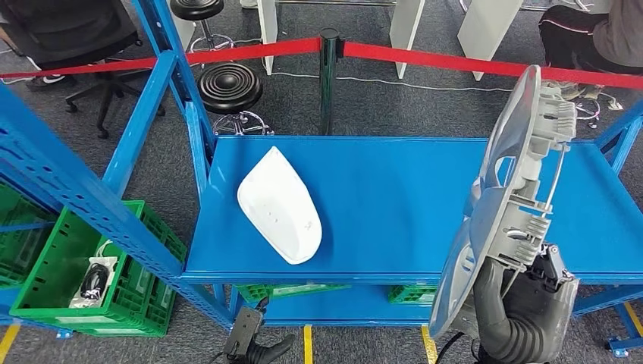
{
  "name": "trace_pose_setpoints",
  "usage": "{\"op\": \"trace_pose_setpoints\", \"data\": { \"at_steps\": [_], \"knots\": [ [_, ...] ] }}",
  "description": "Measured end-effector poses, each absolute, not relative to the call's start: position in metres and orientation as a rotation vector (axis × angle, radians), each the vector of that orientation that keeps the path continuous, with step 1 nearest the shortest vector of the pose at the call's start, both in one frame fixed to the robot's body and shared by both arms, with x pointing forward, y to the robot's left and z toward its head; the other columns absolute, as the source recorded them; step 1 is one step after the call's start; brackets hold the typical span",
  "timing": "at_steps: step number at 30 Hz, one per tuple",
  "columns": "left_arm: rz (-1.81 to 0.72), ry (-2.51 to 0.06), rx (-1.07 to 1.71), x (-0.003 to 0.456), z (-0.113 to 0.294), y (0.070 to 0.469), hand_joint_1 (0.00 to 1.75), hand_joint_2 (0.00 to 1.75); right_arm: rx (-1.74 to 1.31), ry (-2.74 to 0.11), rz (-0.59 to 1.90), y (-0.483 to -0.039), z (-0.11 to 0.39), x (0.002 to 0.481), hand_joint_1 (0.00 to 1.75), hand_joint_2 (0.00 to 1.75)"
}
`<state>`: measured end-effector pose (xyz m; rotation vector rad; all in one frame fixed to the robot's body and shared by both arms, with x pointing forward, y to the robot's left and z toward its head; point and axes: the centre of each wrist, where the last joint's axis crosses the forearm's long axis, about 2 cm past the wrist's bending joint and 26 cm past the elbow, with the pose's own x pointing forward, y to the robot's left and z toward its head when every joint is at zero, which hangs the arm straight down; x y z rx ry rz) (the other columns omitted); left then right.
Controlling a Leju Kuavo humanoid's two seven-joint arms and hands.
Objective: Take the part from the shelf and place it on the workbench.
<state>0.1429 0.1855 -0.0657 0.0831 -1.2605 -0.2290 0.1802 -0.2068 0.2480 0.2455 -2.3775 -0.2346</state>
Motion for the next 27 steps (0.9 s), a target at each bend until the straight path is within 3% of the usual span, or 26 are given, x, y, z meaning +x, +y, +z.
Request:
{"op": "trace_pose_setpoints", "data": {
  "at_steps": [27],
  "knots": [
    [-0.321,-1.410,0.182,0.173,-0.052,0.174,0.00,1.75,0.195,-2.291,-0.318,-0.228,0.250,0.212,1.75,1.75]
  ]
}}
